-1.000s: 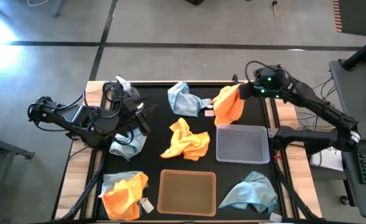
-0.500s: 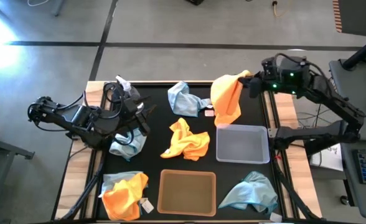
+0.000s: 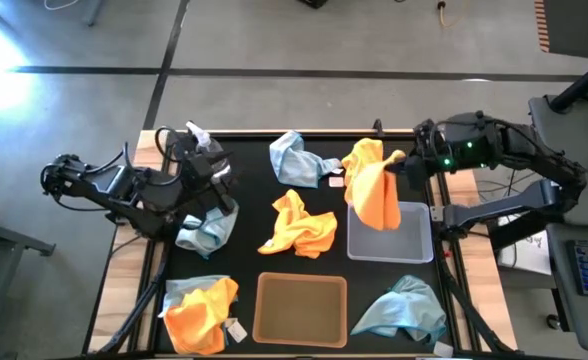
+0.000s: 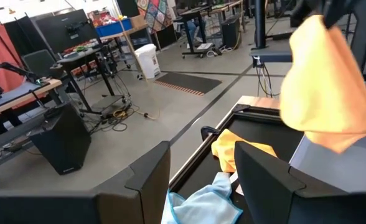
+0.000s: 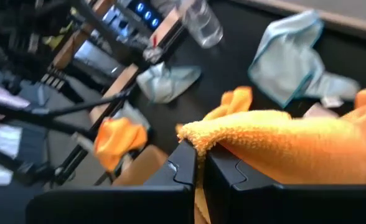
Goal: Sort microfiber towel by color & place in baskets
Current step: Put the orange microfiber towel into the transparent bin
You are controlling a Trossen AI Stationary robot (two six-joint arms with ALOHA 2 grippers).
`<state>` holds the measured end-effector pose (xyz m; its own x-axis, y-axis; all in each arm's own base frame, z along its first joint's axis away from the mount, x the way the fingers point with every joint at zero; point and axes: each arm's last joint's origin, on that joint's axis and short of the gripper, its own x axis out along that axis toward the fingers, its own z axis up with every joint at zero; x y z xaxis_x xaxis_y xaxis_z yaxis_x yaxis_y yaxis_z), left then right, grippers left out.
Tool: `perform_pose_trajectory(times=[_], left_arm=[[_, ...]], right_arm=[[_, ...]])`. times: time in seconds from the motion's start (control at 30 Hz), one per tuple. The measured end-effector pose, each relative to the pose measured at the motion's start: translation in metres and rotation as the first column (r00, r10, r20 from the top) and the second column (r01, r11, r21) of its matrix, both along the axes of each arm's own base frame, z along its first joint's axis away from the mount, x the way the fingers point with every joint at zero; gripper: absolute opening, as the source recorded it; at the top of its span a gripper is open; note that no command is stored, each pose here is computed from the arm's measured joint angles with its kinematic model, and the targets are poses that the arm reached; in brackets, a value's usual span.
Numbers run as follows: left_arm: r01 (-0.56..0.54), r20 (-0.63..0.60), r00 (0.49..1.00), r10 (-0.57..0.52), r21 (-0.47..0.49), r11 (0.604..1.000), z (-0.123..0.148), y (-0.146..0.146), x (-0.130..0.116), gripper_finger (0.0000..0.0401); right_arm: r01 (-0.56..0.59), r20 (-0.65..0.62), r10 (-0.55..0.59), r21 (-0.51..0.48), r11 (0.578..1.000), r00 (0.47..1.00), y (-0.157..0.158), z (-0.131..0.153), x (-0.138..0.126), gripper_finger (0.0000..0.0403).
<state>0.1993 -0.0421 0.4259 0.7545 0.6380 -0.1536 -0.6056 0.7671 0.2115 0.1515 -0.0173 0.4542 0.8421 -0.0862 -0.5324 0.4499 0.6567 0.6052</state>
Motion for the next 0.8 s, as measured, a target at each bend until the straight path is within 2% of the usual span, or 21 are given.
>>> perform_pose_trajectory(times=[0.17,0.3,0.43,0.57,0.63,0.8], left_arm=[[0.000,0.016,1.000,0.000,-0.003,1.000,0.004,0.002,-0.006,0.0165],[0.000,0.027,1.000,0.000,-0.006,1.000,0.006,0.003,-0.010,0.0165],[0.000,0.038,0.999,0.000,-0.010,1.000,0.008,0.005,-0.014,0.0165],[0.000,0.044,0.999,0.000,-0.010,1.000,0.009,0.006,-0.017,0.0165],[0.002,0.041,0.999,-0.001,-0.004,1.000,0.010,0.006,-0.018,0.0165],[0.002,0.037,0.999,-0.003,0.002,1.000,0.010,0.006,-0.018,0.0165]], right_arm=[[-0.053,-0.058,0.056,0.064,0.997,0.997,0.014,-0.005,-0.001,0.0009],[-0.056,-0.183,0.073,0.096,0.994,0.980,0.021,-0.016,-0.003,0.0009],[-0.002,-0.361,0.047,0.124,0.992,0.932,0.021,-0.030,-0.006,0.0009],[0.049,-0.526,0.026,0.129,0.990,0.850,0.021,-0.043,-0.007,0.0009],[0.056,-0.564,0.025,0.126,0.990,0.826,0.021,-0.049,-0.003,0.0009],[0.047,-0.596,0.042,0.133,0.990,0.802,0.022,-0.055,0.007,0.0009]])
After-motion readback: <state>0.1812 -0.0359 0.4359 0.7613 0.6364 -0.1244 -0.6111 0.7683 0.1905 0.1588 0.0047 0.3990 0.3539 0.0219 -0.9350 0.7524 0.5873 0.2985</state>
